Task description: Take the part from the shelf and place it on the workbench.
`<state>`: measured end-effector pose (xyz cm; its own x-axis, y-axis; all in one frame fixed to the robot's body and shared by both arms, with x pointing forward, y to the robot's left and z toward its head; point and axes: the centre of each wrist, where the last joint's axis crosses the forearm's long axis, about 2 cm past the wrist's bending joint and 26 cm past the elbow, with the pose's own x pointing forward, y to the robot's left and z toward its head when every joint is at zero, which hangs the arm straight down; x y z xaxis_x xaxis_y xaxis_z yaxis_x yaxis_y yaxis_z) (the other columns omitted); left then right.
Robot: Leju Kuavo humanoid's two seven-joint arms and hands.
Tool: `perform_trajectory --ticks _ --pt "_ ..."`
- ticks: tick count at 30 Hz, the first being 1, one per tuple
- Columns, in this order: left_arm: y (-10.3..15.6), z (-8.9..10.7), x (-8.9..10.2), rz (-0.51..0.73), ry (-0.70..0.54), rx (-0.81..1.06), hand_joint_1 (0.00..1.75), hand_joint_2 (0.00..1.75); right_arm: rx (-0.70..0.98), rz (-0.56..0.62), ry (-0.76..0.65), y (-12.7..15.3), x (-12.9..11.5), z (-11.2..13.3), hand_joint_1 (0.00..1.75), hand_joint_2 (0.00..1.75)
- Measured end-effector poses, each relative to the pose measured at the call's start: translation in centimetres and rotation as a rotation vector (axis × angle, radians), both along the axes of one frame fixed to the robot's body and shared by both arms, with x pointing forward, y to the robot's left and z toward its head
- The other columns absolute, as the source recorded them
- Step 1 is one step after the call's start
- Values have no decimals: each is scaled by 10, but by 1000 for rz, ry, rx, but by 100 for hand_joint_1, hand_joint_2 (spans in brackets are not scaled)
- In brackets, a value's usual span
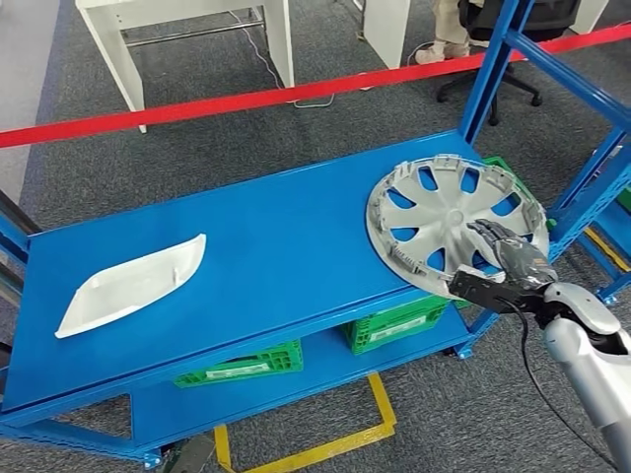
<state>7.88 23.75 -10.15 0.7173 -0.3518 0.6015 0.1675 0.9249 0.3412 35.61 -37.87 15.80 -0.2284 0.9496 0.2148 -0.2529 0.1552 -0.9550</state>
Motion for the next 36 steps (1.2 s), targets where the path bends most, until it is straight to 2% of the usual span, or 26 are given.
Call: perform_trajectory --ticks 21,27,31,36 --pt "-2 0 -1 -2 2 -6 0 0 -9 13 55 -7 -7 -8 0 175" --pt "-2 0 0 -4 2 -8 0 0 -3 25 26 -5 -4 -2 0 175" --pt "-2 0 0 -5 2 -10 0 0 26 57 21 0 3 12 0 175" --pt "-2 0 -1 -5 4 -11 0 0 63 85 112 -4 16 39 0 175"
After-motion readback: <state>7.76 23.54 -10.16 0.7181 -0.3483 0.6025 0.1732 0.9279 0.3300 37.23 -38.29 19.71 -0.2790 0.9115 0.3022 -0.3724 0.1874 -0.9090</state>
